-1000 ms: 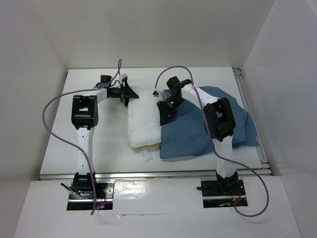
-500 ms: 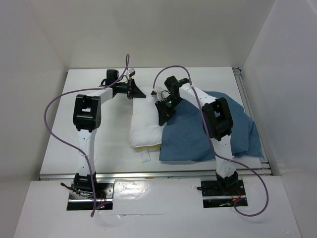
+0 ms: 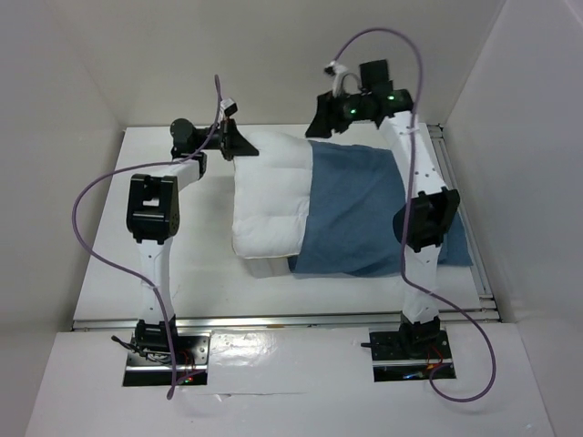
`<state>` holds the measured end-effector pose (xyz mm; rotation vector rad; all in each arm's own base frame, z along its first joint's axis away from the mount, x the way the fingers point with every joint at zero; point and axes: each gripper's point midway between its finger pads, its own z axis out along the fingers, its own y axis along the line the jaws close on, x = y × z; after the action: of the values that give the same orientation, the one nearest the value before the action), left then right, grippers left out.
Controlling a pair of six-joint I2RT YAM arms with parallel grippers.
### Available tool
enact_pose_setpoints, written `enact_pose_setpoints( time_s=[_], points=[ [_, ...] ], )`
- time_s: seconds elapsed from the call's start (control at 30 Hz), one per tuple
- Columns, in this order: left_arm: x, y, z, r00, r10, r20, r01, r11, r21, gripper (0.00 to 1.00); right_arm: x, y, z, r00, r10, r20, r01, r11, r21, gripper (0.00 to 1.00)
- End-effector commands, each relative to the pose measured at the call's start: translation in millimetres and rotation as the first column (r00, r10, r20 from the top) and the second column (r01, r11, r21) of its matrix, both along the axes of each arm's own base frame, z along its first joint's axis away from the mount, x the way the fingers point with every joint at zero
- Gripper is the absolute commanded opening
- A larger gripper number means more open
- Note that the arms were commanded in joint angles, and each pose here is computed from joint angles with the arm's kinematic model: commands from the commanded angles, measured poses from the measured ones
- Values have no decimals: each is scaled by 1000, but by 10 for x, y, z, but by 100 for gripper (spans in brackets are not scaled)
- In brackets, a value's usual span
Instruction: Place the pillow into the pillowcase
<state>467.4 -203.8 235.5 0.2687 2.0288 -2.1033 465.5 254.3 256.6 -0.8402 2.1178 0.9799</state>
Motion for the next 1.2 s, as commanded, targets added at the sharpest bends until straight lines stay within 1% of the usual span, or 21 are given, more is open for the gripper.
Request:
enact_pose_setpoints(
  time_s=[0.0, 0.03, 0.1, 0.13, 0.23, 0.27, 0.33, 0.43, 0.5, 0.57, 0.67, 0.7, 0.8, 0.83, 0.87, 0.93, 0.97, 1.03, 1.07, 1.1, 1.17],
  points=[
    [-642, 234, 110, 874, -252, 415, 128, 944, 304, 0, 124, -193, 944, 972, -74, 224, 47, 991, 127, 67],
    [-637, 234, 134, 876, -252, 411, 129, 944, 304, 0, 99, -199, 885, 974, -74, 215, 48, 991, 125, 68],
    [-612, 235, 100, 887, -263, 379, 153, 943, 296, 0, 16, -217, 1005, 965, -76, 252, 43, 990, 135, 68],
    [-583, 234, 201, 861, -261, 435, 134, 944, 302, 0, 5, -233, 893, 971, -82, 224, 56, 991, 122, 68],
    [-455, 268, 259, 827, -259, 500, 112, 946, 305, 0, -14, -218, 726, 981, -78, 175, 63, 994, 89, 68],
    [-436, 268, 340, 801, -260, 540, 100, 946, 307, 0, -11, -217, 737, 982, -78, 172, 64, 994, 88, 68],
    [-415, 268, 291, 793, -261, 550, 99, 947, 307, 0, -32, -174, 673, 987, -68, 148, 57, 995, 81, 68],
    [-425, 266, 291, 789, -253, 560, 84, 947, 310, 0, -26, -152, 699, 984, -74, 161, 63, 995, 73, 68],
    [-470, 275, 380, 781, -257, 568, 78, 944, 320, 0, -81, -53, 634, 987, -63, 146, 56, 997, 55, 67],
    [-560, 279, 343, 806, -258, 533, 92, 944, 318, 0, -136, 37, 589, 990, -43, 135, 36, 998, 51, 67],
    [-683, 285, 372, 819, -259, 511, 101, 943, 316, 0, -186, 162, 542, 990, -24, 136, 20, 999, 29, 67],
    [-720, 323, 272, 847, -252, 468, 108, 944, 313, 0, -234, 243, 643, 987, -2, 158, -5, 999, 44, 67],
    [-802, 327, 162, 866, -255, 430, 124, 943, 308, 0, -377, 465, 812, 974, 64, 218, -78, 995, 55, 67],
    [-822, 328, 165, 859, -258, 443, 124, 943, 308, 0, -398, 547, 835, 960, 96, 262, -112, 993, 46, 67],
    [-832, 329, 138, 864, -258, 432, 128, 943, 307, 0, -527, 690, 968, 940, 119, 320, -136, 990, 31, 67],
    [-863, 331, 44, 875, -261, 408, 140, 943, 303, 0, -628, 821, 872, 928, 152, 340, -158, 987, -12, 67],
    [-853, 366, -25, 887, -253, 385, 139, 944, 300, 0, -699, 906, 885, 908, 172, 382, -169, 985, -43, 67],
    [-877, 367, -246, 913, -254, 318, 161, 943, 291, 0, -750, 951, 736, 906, 194, 376, -174, 981, -85, 67],
    [-875, 403, -289, 913, -250, 323, 157, 945, 288, 0, -722, 965, 739, 898, 188, 397, -160, 982, -102, 67],
    [-865, 403, -418, 925, -250, 286, 168, 945, 282, 0, -732, 986, 689, 896, 195, 399, -159, 980, -120, 67],
    [-873, 403, -483, 932, -250, 264, 175, 944, 279, 0, -696, 961, 642, 902, 183, 391, -138, 981, -139, 67]
  ],
)
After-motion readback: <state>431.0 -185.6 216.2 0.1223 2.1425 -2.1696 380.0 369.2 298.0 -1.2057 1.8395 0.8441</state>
